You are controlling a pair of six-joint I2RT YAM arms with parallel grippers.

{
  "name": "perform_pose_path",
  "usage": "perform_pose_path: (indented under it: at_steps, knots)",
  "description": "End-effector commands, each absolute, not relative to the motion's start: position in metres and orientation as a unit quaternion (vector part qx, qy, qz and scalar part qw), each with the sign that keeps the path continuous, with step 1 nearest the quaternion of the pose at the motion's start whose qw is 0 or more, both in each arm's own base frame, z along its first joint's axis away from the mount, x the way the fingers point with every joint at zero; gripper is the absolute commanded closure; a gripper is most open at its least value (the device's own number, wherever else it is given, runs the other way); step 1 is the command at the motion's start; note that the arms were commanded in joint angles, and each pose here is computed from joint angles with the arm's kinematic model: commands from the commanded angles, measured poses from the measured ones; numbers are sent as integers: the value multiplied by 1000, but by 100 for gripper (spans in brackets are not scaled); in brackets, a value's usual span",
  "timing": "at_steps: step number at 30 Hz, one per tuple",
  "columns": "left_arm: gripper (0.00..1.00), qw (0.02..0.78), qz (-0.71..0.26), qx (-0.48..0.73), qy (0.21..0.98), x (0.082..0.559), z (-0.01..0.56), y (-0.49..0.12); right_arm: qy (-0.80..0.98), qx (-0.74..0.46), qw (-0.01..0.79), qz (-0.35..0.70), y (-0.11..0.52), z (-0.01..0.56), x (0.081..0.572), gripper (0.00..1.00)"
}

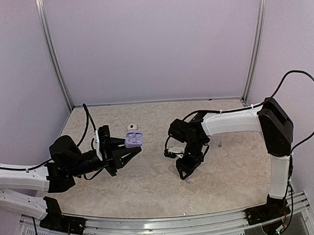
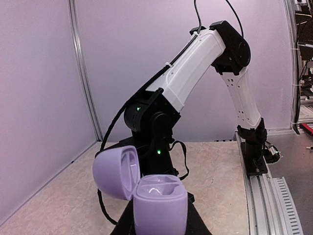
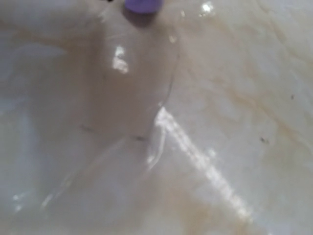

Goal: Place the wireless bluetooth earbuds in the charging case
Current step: Pick up the left earbud from the center of the board.

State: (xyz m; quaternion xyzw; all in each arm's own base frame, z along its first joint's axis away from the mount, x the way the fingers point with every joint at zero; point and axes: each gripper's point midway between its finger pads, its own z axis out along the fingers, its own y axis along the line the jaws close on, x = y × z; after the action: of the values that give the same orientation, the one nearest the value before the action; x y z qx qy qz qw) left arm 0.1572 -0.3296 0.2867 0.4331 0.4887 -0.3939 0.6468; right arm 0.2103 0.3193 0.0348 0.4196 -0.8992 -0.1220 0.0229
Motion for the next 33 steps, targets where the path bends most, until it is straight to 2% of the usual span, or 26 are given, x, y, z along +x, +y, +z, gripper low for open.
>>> perform_pose_path:
  at_steps: [1, 22, 33]
  knots:
    - [94, 653, -391, 432, 484, 158, 289, -329, -901, 423, 33, -94, 315, 32, 210, 62]
    - [94, 652, -386, 433, 488, 159, 285, -328, -899, 426, 56, -86, 319, 15, 200, 74]
    - [94, 653, -387, 429, 490, 161, 285, -328, -898, 430, 26, -94, 325, 31, 207, 82]
